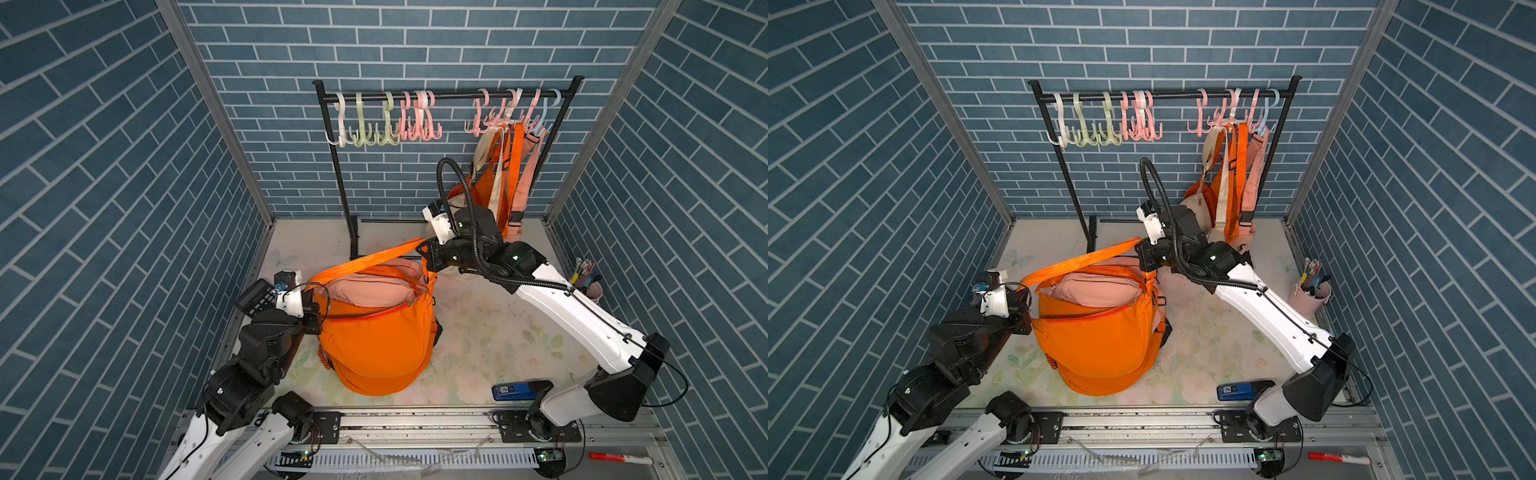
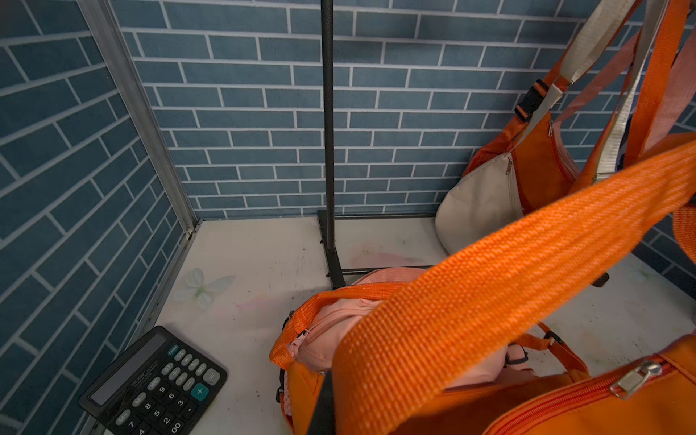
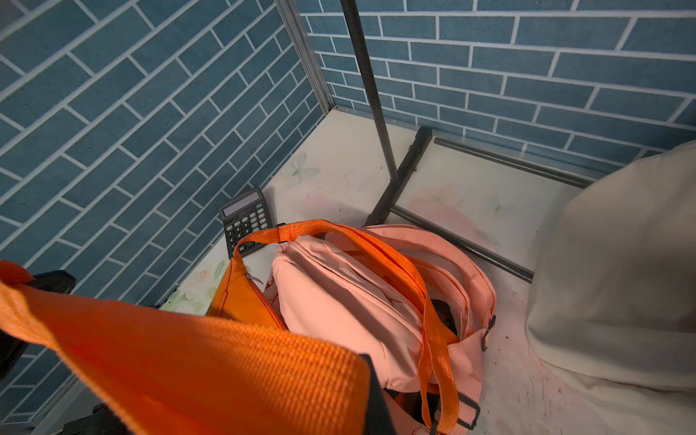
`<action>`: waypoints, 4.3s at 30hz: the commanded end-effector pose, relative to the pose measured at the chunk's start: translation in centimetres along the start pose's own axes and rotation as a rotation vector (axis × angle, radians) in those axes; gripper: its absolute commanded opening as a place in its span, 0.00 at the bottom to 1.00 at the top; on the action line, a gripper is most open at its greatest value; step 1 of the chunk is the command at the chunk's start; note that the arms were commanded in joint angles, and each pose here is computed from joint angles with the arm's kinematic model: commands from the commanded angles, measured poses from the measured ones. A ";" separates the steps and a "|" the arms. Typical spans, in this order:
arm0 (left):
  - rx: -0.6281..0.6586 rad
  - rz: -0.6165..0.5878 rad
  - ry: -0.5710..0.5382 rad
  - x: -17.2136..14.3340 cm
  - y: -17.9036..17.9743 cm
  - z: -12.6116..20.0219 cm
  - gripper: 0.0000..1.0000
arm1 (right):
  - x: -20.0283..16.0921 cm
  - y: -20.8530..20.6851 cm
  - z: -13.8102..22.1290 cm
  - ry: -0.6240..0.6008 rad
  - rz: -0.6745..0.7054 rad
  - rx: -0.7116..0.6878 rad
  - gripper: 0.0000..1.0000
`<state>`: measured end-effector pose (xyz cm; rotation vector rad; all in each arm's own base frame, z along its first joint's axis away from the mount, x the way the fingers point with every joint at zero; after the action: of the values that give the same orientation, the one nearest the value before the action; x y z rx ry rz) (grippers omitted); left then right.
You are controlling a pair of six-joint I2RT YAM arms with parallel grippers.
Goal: Take the bag off the hook
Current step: Place the bag inside the bag, then pick up the bag from the hook.
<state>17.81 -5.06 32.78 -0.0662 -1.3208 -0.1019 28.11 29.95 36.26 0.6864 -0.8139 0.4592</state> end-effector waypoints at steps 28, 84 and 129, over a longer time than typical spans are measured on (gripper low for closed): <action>0.162 0.252 0.086 -6.7 0.1 -10.4 0.01 | -2.7 -6.8 -12.5 0.133 -0.125 0.086 0.04; 0.030 0.119 0.025 3.6 0.3 -4.3 0.99 | 0.5 -7.0 1.5 -0.029 0.076 -0.250 0.84; -0.050 -0.007 0.011 2.1 -0.8 -4.9 0.99 | 13.5 -20.7 9.3 -0.226 -0.300 -0.430 0.37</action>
<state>22.82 -6.60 33.75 -0.1196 -1.3040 -0.1481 43.93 10.68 43.78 0.4459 -0.9975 -0.0596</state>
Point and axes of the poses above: each gripper's point midway between its finger pads, its own z axis back along the fingers, its own y axis along the line the jaws close on, x = y × z, the point moved 5 cm from there along z, back along the fingers, and after that the axes turned 5 degrees about -z, right-handed, at the moved point
